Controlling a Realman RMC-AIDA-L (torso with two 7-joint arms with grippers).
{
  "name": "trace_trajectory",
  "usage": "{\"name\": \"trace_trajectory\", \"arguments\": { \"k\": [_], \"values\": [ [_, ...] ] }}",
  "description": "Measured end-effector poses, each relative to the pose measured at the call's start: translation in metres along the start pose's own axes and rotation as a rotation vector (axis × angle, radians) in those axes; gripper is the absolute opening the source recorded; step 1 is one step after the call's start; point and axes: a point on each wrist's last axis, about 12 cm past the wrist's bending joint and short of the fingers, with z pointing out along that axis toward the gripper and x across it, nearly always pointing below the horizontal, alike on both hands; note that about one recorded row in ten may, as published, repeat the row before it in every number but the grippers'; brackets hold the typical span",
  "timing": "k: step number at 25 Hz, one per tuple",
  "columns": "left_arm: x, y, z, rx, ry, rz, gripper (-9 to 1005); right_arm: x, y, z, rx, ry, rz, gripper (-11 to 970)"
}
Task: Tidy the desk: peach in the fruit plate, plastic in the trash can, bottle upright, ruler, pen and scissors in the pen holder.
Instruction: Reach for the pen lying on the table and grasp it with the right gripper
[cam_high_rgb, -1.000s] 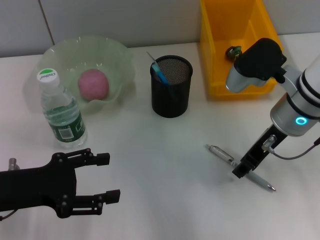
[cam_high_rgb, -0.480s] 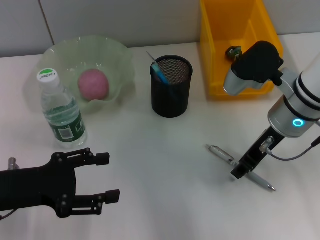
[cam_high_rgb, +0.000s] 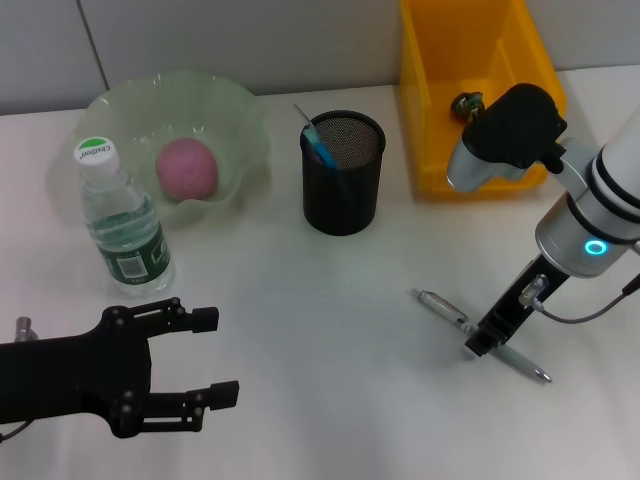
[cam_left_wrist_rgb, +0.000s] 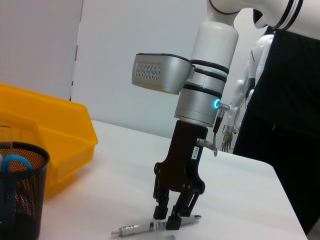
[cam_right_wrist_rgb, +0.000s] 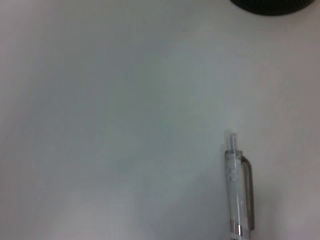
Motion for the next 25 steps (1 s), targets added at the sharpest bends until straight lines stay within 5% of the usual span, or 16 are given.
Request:
{"name": "trace_trajectory", "arguments": {
  "k": [7, 25],
  "values": [
    [0.0003, -0.0007, -0.0002, 0.002, -0.001, -0.004, 844, 0.0002, 0.0009, 0.0016, -0.001, 0.011, -0.001, 341],
    [-0.0001, -0.0006, -0.0013, 0.005, 0.000, -0.011, 844, -0.0005, 0.0011, 0.0002, 0.024, 0.023, -0.008, 328]
  ]
}}
